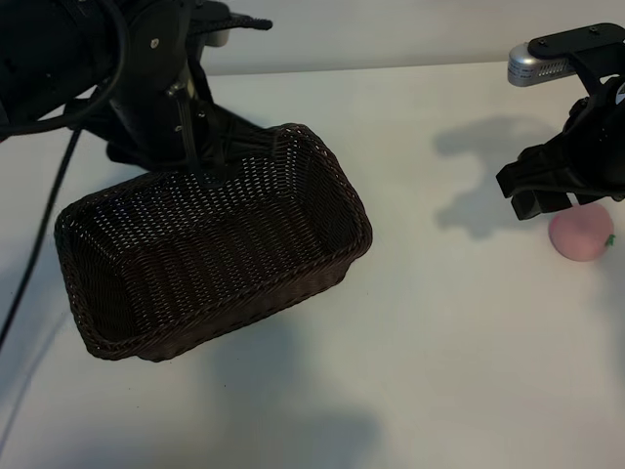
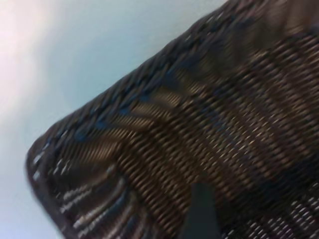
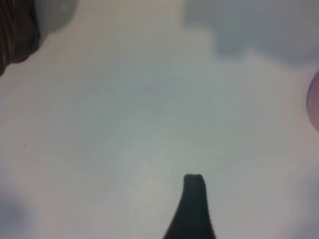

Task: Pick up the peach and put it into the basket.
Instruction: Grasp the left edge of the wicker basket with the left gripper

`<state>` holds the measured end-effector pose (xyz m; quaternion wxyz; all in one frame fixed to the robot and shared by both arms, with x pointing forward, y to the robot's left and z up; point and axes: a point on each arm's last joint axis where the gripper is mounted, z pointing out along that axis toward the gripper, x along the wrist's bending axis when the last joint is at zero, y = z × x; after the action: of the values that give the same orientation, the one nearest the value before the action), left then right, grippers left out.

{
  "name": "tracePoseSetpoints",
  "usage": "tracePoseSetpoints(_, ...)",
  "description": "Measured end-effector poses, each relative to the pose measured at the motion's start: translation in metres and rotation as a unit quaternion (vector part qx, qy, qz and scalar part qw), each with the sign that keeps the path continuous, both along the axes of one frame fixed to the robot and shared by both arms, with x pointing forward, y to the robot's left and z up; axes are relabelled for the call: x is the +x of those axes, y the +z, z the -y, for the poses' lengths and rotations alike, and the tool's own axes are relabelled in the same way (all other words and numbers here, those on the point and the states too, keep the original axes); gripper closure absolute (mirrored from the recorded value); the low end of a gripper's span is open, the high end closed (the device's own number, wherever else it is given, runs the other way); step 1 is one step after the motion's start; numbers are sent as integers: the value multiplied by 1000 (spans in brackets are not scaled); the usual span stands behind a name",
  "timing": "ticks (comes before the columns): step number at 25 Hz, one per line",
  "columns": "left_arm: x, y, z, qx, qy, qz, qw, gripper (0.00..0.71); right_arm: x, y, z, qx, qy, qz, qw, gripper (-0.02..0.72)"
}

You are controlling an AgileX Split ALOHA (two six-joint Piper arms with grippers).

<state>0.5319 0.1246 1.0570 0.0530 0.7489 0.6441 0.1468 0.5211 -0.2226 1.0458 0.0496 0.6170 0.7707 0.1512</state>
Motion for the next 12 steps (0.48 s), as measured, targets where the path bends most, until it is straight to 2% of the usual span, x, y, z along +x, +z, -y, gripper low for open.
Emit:
tracePoseSetpoints(4, -8, 13, -12, 29, 22, 1, 999, 135, 0, 0, 0, 0, 0, 0, 1000, 109)
tracePoseSetpoints(6, -17, 23, -24, 21, 37, 14, 999, 135, 0, 0, 0, 0, 0, 0, 1000, 109)
tracePoseSetpoints(12, -51, 30, -78, 9, 106, 27, 994, 135, 0, 0, 0, 2, -1, 0, 1000, 110)
